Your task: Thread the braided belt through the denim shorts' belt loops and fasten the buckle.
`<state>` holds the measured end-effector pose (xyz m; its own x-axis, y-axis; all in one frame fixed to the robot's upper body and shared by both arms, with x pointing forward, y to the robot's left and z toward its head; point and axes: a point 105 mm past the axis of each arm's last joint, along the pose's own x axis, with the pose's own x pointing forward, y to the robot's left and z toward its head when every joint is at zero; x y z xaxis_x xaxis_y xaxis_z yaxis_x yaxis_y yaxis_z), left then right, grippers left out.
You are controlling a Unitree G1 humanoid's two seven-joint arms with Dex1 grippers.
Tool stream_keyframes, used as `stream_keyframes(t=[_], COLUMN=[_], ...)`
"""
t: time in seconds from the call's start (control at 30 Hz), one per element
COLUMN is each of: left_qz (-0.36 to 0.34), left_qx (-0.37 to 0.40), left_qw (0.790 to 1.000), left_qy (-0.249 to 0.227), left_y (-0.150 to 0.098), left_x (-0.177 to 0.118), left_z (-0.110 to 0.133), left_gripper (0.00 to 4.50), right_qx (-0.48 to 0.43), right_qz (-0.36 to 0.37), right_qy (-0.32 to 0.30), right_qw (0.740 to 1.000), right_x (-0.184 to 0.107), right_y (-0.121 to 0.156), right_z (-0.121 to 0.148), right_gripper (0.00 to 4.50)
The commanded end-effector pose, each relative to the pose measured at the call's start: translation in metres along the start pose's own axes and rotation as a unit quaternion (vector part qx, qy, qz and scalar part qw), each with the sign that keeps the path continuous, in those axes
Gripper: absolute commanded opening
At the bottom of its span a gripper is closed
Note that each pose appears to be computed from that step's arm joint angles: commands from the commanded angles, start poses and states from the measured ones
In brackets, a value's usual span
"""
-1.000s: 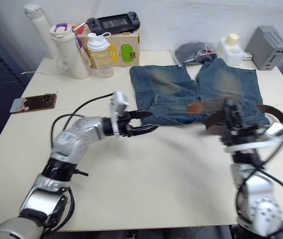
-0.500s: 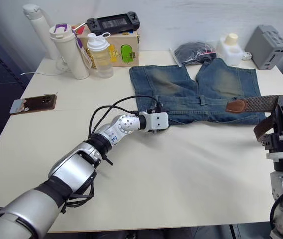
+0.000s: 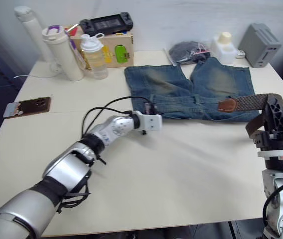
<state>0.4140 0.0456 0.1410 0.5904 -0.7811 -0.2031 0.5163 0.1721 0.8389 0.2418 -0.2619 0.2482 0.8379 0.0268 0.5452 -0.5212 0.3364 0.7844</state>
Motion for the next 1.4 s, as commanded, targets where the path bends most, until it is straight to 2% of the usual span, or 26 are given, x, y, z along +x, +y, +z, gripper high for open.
stream_keyframes(t=[0.03, 0.1, 0.23, 0.3, 0.37, 0.43, 0.47, 0.6, 0.67, 0.73, 0.83, 0.93, 1.03, 1.17, 1.4], left_qz=[-0.018, -0.038, -0.061, -0.069, -0.082, -0.071, -0.068, -0.087, -0.077, -0.059, -0.033, -0.028, -0.051, -0.083, -0.138], left_qx=[-0.027, -0.027, -0.080, -0.081, -0.078, -0.088, -0.089, -0.051, -0.049, -0.088, -0.171, -0.315, -0.387, -0.408, -0.358], left_qw=[0.999, 0.999, 0.995, 0.993, 0.990, 0.988, 0.987, 0.982, 0.982, 0.985, 0.981, 0.949, 0.916, 0.896, 0.904], left_qy=[-0.011, 0.004, 0.019, 0.051, 0.086, 0.103, 0.112, 0.158, 0.164, 0.136, 0.089, -0.004, -0.098, -0.154, -0.190], left_y=[-0.006, -0.022, -0.059, -0.081, -0.101, -0.108, -0.111, -0.118, -0.111, -0.097, -0.074, -0.045, -0.026, -0.007, 0.000], left_x=[-0.072, -0.100, -0.150, -0.172, -0.187, -0.195, -0.198, -0.213, -0.215, -0.215, -0.214, -0.211, -0.201, -0.181, -0.143], left_z=[-0.013, -0.016, -0.003, -0.005, -0.011, -0.014, -0.016, -0.028, -0.029, -0.018, 0.000, 0.030, 0.058, 0.074, 0.095], left_gripper=[0.05, 0.05, 0.05, 0.05, 0.05, 0.05, 0.48, 1.58, 2.45, 3.14, 3.14, 3.14, 3.14, 3.14, 3.14], right_qx=[-0.033, -0.040, -0.059, -0.063, -0.064, -0.067, -0.068, -0.079, -0.087, -0.103, -0.125, -0.146, -0.154, -0.165, -0.182], right_qz=[0.009, 0.001, -0.016, -0.024, -0.034, -0.045, -0.051, -0.076, -0.088, -0.100, -0.115, -0.137, -0.153, -0.158, -0.162], right_qy=[0.009, 0.018, 0.055, 0.078, 0.100, 0.122, 0.132, 0.152, 0.158, 0.163, 0.173, 0.187, 0.197, 0.209, 0.212], right_qw=[0.999, 0.999, 0.997, 0.995, 0.992, 0.989, 0.988, 0.982, 0.980, 0.976, 0.970, 0.962, 0.956, 0.951, 0.946], right_x=[0.007, 0.010, 0.017, 0.020, 0.021, 0.021, 0.021, 0.022, 0.024, 0.027, 0.032, 0.037, 0.042, 0.045, 0.048], right_y=[0.015, 0.015, 0.013, 0.012, 0.008, 0.002, -0.001, -0.014, -0.021, -0.027, -0.036, -0.050, -0.063, -0.071, -0.080], right_z=[-0.001, -0.002, -0.012, -0.021, -0.030, -0.038, -0.042, -0.050, -0.052, -0.054, -0.059, -0.065, -0.069, -0.075, -0.076], right_gripper=[0.00, 0.00, 0.00, 0.00, 0.00, 0.00, 0.00, 0.00, 0.00, 0.00, 0.00, 0.00, 0.00, 0.00, 0.00])
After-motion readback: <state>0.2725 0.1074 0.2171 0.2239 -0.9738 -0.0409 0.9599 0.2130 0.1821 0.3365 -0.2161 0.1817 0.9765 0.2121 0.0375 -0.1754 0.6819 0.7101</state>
